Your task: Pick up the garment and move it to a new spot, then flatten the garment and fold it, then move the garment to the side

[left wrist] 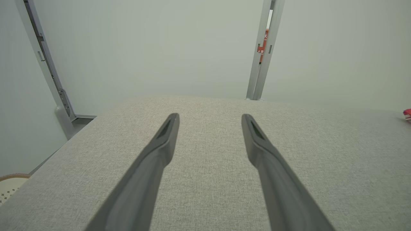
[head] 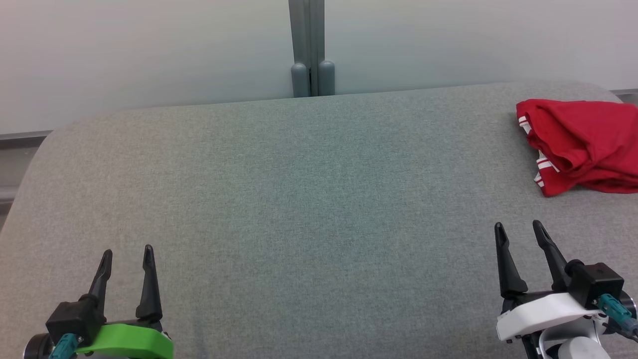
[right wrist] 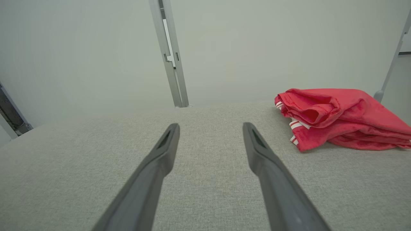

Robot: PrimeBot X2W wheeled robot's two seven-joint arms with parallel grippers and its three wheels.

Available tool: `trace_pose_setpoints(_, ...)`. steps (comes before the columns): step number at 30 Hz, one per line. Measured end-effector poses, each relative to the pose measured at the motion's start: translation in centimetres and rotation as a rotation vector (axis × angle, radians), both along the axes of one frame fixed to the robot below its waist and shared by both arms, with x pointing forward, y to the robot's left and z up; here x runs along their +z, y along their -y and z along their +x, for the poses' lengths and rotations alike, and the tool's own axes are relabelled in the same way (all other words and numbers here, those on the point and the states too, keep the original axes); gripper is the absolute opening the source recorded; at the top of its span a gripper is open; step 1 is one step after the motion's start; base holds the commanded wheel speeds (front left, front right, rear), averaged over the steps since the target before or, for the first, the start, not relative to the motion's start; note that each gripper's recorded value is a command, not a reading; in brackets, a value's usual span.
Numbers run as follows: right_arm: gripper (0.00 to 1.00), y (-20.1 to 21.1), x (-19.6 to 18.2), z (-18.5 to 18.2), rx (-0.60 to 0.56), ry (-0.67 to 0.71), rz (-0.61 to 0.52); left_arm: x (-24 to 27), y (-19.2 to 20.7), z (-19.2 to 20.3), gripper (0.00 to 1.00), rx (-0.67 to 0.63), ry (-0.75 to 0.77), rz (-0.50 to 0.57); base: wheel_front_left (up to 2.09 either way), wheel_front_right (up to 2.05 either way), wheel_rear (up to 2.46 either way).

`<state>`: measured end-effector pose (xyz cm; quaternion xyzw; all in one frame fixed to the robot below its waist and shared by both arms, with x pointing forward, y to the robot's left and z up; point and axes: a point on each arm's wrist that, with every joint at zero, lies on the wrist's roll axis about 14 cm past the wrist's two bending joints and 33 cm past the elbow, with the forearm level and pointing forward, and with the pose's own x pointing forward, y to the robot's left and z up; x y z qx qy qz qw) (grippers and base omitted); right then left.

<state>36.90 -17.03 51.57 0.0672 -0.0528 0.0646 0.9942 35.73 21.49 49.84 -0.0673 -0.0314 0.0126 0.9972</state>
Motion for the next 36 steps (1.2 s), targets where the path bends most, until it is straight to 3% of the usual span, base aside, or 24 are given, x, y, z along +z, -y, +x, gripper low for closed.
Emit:
trace_pose_setpoints(3, 1.00, -0.1, 0.0, 0.0, 0.003, -0.001, 0.001, 0.0, -0.1, -0.1, 1.00, 0.006, 0.002, -0.011, 0.00, 0.00, 0.00)
trace_pose_setpoints(4, 0.00, -0.2, -0.1, 0.0, 0.004, -0.002, 0.002, 0.0, -0.1, -0.1, 0.00, 0.007, 0.001, -0.017, 0.00, 0.00, 0.00)
trace_pose_setpoints(10, 0.00, -0.3, -2.5, -0.8, -0.002, -0.082, 0.023, -2.3, 0.5, -0.8, 0.00, 0.008, -0.069, -0.058, 0.00, 0.00, 0.00)
trace_pose_setpoints(36, 0.00, 1.5, -3.1, -0.2, -0.083, -0.173, 0.463, -2.8, -0.3, -0.2, 0.00, 0.070, -0.102, -0.493, 0.00, 0.00, 0.00)
